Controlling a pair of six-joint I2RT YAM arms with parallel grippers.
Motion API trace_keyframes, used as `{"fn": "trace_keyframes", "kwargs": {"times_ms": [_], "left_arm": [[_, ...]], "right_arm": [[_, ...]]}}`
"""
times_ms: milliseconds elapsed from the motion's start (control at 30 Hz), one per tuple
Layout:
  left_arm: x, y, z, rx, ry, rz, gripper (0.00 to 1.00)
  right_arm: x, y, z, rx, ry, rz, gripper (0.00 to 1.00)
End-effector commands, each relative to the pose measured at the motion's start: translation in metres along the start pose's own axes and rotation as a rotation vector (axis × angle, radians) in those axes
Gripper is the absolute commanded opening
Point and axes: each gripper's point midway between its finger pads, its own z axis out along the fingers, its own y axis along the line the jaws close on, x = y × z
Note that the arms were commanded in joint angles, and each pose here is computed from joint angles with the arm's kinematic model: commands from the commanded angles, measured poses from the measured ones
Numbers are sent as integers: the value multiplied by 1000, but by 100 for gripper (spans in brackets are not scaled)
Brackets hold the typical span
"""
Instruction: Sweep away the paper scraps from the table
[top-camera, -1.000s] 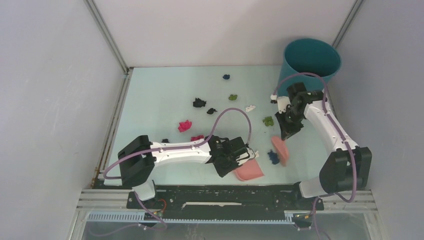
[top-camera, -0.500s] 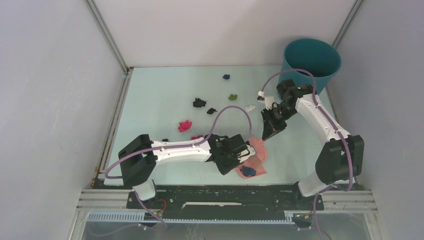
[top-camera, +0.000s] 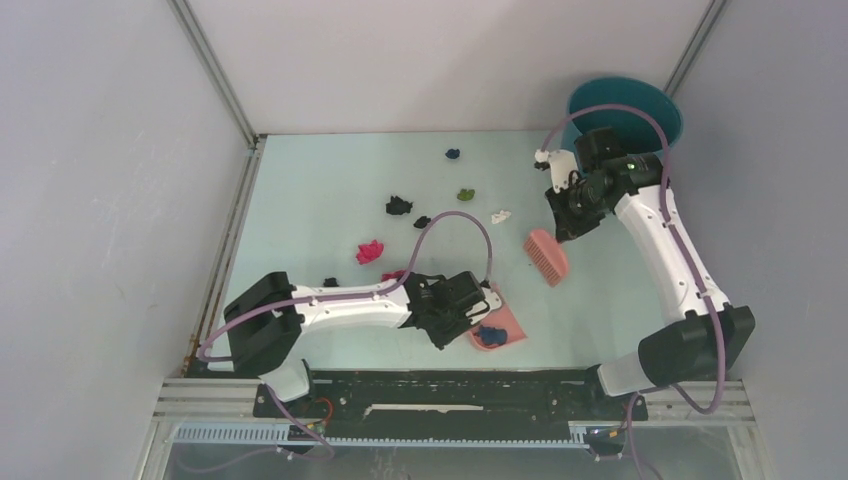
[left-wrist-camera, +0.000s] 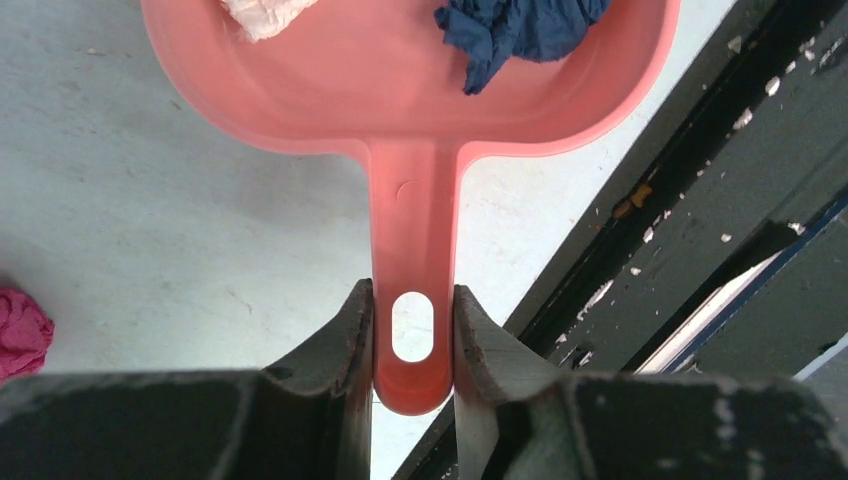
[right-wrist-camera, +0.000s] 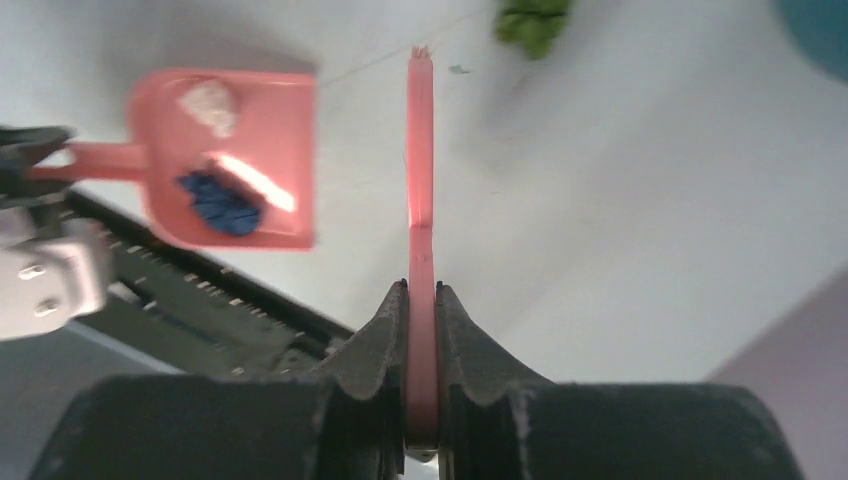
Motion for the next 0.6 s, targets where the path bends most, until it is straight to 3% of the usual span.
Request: {"fn": "trace_keyframes", "kwargs": {"times_ms": [0, 300, 433, 567], "left_arm": [[-10, 13, -8, -25, 10, -90, 0], [-12, 36, -13, -49, 0, -195, 0], [-12, 39, -13, -51, 7, -196, 0], [-7, 43, -11, -65, 24, -198, 0]], "right_arm": [[-28, -63, -7, 304, -26, -67, 0], [-74, -117, 33, 507, -29, -102, 0], [-91, -119, 59, 472, -21, -123, 0], [-89, -92, 88, 340, 27, -122, 0]]}}
